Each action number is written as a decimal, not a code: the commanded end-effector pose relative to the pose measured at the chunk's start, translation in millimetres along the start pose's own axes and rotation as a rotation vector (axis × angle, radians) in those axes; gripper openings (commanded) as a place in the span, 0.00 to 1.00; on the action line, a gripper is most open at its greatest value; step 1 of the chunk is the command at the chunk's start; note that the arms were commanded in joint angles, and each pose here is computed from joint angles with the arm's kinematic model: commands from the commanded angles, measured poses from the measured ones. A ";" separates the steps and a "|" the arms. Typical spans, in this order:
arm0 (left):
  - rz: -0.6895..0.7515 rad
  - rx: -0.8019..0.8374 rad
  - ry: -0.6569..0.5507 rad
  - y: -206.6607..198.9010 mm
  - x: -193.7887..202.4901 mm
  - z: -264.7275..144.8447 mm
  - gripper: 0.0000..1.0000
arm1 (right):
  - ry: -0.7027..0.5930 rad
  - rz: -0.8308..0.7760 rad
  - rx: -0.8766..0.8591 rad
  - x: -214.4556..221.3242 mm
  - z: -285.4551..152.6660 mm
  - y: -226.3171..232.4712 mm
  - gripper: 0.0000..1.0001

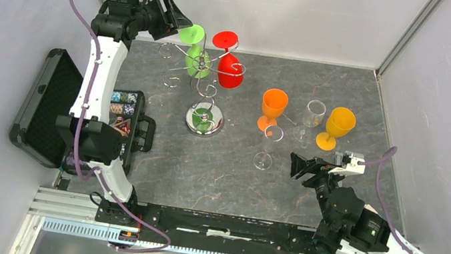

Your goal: Take the wine glass off the wine glass rack

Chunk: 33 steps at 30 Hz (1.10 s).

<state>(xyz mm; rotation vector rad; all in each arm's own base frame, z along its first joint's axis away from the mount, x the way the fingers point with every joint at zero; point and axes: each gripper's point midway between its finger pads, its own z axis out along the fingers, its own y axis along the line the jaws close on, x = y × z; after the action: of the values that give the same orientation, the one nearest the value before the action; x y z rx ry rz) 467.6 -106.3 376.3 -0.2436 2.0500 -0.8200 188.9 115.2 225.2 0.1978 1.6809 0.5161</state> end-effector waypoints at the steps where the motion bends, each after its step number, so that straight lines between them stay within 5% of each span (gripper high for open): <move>1: 0.048 0.107 0.051 -18.1 5.6 -5.1 0.68 | -0.008 0.029 -0.013 -5.1 0.8 7.5 0.83; 8: 0.057 0.112 0.089 -15.4 13.0 -4.2 0.67 | 0.000 0.031 -0.018 -2.8 1.2 9.1 0.82; 24: -0.102 0.175 0.030 -30.0 0.5 -6.6 0.24 | 0.005 0.036 -0.020 0.7 2.0 9.4 0.81; 33: -0.221 0.280 0.032 -39.6 3.3 3.0 0.18 | 0.006 0.037 -0.021 2.8 1.8 8.1 0.80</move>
<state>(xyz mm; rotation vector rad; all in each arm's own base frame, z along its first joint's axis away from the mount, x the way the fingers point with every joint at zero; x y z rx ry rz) 471.0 -127.3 362.2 -0.3307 2.0424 -1.1004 189.5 119.8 224.3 0.2010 1.6881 0.5278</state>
